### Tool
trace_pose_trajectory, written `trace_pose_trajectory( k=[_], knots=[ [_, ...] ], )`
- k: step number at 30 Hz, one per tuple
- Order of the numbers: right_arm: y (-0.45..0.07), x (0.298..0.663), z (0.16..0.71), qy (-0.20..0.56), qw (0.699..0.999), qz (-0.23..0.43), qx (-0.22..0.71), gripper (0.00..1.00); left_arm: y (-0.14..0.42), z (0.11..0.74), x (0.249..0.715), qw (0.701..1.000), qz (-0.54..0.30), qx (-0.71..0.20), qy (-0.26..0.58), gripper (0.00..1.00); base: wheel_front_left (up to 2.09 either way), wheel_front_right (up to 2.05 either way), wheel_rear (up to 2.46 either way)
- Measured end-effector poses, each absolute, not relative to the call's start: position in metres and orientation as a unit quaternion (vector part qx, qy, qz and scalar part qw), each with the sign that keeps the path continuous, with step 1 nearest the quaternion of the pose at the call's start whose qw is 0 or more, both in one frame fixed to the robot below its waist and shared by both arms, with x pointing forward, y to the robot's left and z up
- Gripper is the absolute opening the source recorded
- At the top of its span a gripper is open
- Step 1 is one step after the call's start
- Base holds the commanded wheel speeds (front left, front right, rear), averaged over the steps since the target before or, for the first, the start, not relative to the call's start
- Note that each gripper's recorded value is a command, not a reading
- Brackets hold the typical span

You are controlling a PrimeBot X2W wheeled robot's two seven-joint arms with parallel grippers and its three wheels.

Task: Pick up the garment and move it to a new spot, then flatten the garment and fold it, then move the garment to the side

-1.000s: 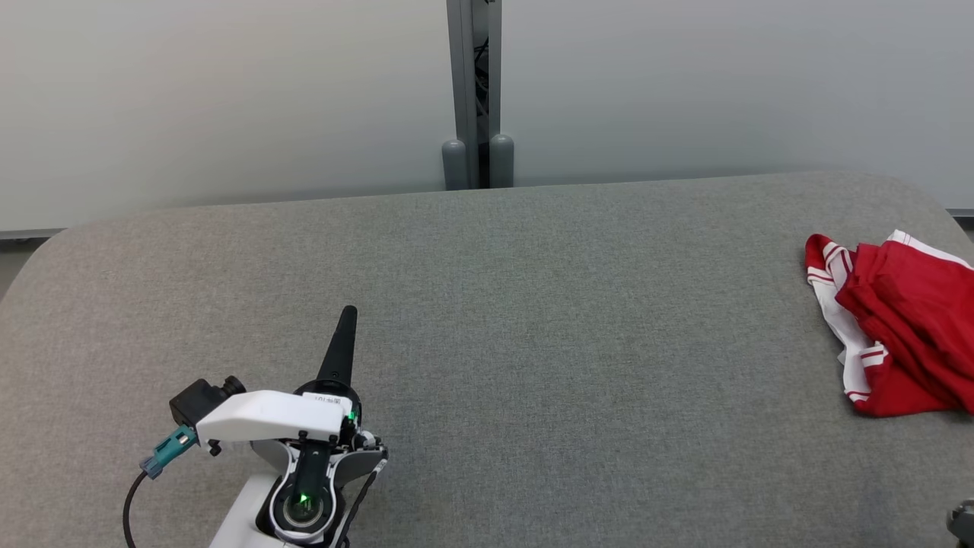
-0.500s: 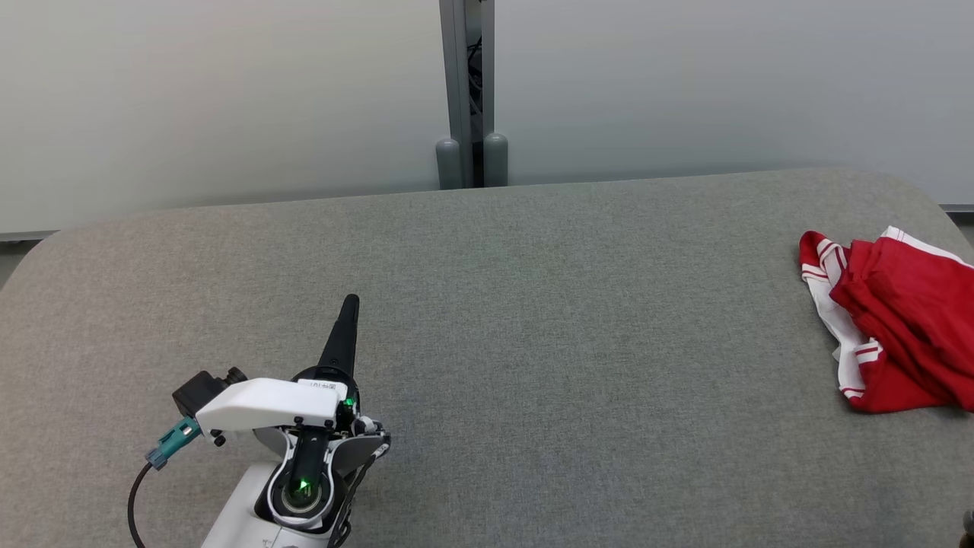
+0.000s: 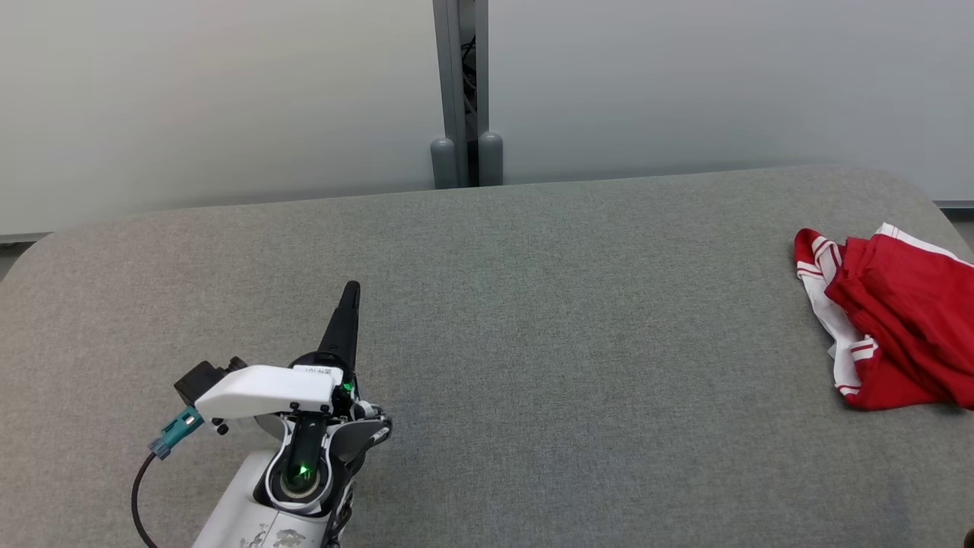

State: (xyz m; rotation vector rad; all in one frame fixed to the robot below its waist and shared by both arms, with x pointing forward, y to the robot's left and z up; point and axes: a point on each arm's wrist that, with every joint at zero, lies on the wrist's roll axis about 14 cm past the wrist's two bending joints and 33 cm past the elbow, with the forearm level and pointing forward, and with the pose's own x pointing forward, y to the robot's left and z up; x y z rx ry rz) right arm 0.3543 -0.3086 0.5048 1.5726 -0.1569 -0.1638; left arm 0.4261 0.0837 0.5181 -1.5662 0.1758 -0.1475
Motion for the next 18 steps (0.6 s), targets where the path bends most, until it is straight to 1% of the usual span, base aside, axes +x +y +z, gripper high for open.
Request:
trace_pose_trajectory(
  k=[18],
  knots=[
    [-0.3088,0.3543,0.5049,-0.071,0.700,-0.073,0.707,0.00,0.0835,0.5199,0.4270,0.703,-0.068,-0.704,0.078,0.00,0.00,0.00,0.00]
  ],
)
